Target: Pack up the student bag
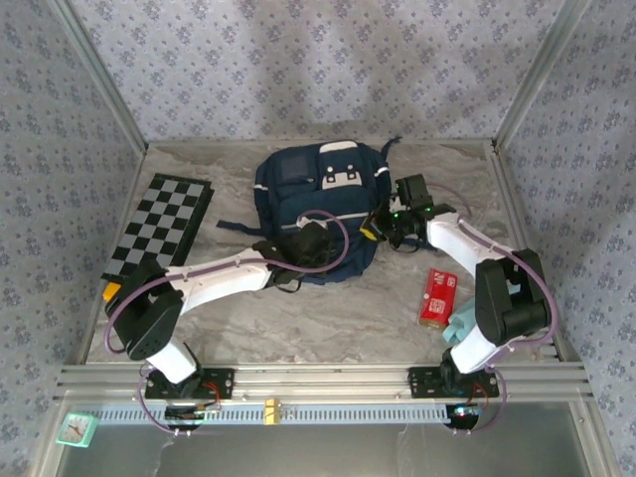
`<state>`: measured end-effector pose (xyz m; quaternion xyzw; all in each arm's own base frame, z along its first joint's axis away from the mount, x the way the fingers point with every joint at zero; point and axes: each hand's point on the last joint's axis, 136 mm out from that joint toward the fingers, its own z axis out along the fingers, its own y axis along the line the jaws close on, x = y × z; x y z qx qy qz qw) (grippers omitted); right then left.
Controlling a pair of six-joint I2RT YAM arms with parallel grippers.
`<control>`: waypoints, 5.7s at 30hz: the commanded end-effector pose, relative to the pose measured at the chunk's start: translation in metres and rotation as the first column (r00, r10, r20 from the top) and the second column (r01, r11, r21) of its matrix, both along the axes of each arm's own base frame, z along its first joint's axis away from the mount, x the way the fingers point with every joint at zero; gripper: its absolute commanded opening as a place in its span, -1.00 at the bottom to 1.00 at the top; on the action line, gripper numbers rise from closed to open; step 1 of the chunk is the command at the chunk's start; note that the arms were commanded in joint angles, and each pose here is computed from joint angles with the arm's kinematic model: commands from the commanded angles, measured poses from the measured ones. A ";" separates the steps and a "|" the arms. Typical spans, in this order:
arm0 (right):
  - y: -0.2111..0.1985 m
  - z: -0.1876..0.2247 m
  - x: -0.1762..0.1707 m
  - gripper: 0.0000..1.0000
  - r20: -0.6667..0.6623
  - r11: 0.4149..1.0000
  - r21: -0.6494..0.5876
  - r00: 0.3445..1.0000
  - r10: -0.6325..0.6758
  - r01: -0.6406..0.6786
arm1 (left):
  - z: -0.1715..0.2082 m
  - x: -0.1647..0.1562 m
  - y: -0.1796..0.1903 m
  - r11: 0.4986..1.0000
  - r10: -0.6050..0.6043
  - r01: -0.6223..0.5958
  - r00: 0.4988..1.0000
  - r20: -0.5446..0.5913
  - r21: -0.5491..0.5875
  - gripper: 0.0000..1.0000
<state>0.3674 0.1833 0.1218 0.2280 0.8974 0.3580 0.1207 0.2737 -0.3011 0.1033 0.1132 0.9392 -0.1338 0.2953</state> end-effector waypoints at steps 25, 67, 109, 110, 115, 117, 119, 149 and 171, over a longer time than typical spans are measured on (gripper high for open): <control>0.052 0.047 0.008 0.24 0.172 0.989 0.123 0.979 -0.105 0.084 | 0.011 0.007 0.009 1.000 -0.021 0.021 1.000 0.008 -0.003 -1.00; 0.033 0.082 -0.013 -1.00 0.151 0.979 0.195 0.988 0.026 -0.055 | 0.022 0.105 0.182 0.899 0.438 -0.431 0.884 0.162 -0.077 -1.00; 0.012 0.077 0.014 -1.00 0.197 0.962 0.093 0.952 0.234 -0.256 | -0.011 0.109 0.147 0.961 0.269 -0.276 0.938 0.220 0.001 -1.00; 0.012 0.076 0.012 -0.93 0.199 0.963 0.089 0.952 0.232 -0.254 | -0.012 0.107 0.148 0.960 0.271 -0.279 0.940 0.205 0.007 -0.98; -0.011 0.062 -0.011 -0.11 0.180 0.983 -0.033 0.967 0.182 -0.179 | -0.002 0.089 0.146 0.963 0.271 -0.268 0.950 0.155 -0.038 -0.38; -0.029 0.058 -0.024 0.12 0.164 0.984 -0.124 0.975 0.150 -0.130 | 0.006 0.078 0.147 0.957 0.287 -0.279 0.950 0.127 -0.078 -0.20; -0.049 0.057 -0.039 0.29 0.152 0.976 -0.205 0.982 0.109 -0.077 | 0.014 0.067 0.145 0.952 0.294 -0.284 0.952 0.089 -0.114 -0.06; -0.281 -0.051 -0.219 1.00 -0.152 0.535 -0.709 0.640 -0.753 0.460 | 0.031 0.001 -0.002 0.974 -0.047 0.044 0.999 -0.008 -0.221 0.20; -0.275 -0.079 -0.185 -0.44 -0.144 0.626 -0.627 0.721 -0.678 0.464 | 0.031 0.006 -0.007 0.985 -0.044 0.040 0.999 -0.021 -0.170 0.12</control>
